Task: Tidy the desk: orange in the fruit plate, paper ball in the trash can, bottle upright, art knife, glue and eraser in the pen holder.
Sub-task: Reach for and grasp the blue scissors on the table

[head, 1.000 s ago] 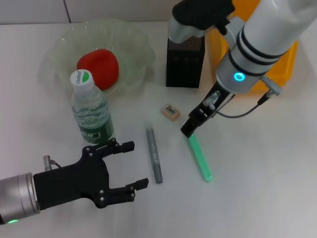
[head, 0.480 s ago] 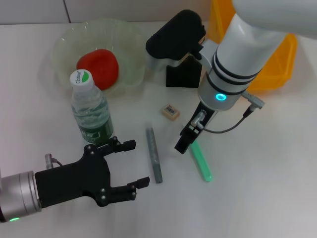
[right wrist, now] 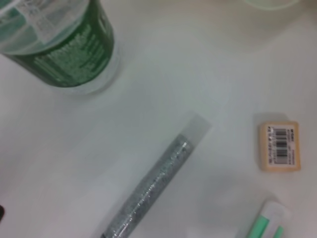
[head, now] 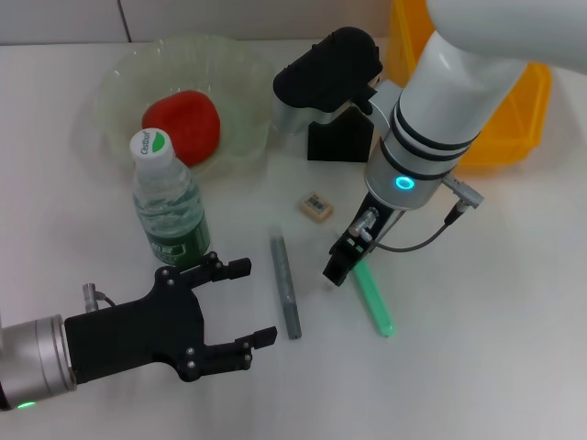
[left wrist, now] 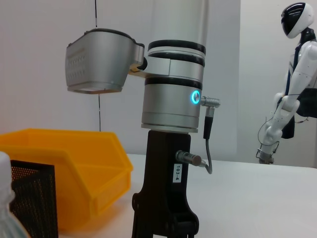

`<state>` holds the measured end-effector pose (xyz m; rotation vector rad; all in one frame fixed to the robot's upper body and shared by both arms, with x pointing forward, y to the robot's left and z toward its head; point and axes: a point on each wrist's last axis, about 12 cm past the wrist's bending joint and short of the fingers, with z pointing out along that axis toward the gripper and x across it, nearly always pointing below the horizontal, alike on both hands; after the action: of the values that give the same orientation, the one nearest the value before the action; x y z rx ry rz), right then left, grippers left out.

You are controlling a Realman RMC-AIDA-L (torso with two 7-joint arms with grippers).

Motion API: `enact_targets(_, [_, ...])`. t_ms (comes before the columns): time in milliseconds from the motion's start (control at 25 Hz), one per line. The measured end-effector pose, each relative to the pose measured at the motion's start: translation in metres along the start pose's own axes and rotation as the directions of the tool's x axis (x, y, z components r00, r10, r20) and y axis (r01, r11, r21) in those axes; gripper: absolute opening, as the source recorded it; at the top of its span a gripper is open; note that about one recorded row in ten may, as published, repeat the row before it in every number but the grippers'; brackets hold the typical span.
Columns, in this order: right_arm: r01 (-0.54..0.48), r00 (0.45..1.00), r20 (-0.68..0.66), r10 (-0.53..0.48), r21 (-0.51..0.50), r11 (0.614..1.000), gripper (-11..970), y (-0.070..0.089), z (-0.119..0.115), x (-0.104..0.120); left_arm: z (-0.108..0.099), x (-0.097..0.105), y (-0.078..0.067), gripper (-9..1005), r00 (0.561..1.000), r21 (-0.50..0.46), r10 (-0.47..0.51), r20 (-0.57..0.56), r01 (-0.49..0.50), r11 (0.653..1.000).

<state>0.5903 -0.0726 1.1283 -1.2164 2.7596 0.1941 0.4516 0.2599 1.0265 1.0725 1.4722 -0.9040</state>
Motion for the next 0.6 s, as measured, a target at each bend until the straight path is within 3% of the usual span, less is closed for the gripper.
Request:
enact_targets(400, [-0.005, 1.000, -0.021, 0.005, 0.002, 1.000, 501, -0.0012, 0.0018, 0.0019, -0.0004, 0.0010, -0.0018, 815, 1.000, -0.001, -0.004, 0.001, 0.004, 1.000])
enact_targets(480, [0.003, 1.000, -0.028, -0.002, 0.009, 1.000, 382, -0.0006, 0.0016, 0.0010, 0.0003, 0.0016, -0.0025, 815, 1.000, -0.001, -0.005, 0.002, 0.005, 1.000])
enact_targets(600, [0.007, 1.000, -0.030, -0.007, 0.012, 1.000, 328, -0.0003, 0.0013, 0.0006, 0.0010, 0.0021, -0.0029, 815, 1.000, 0.000, -0.008, 0.002, 0.008, 1.000])
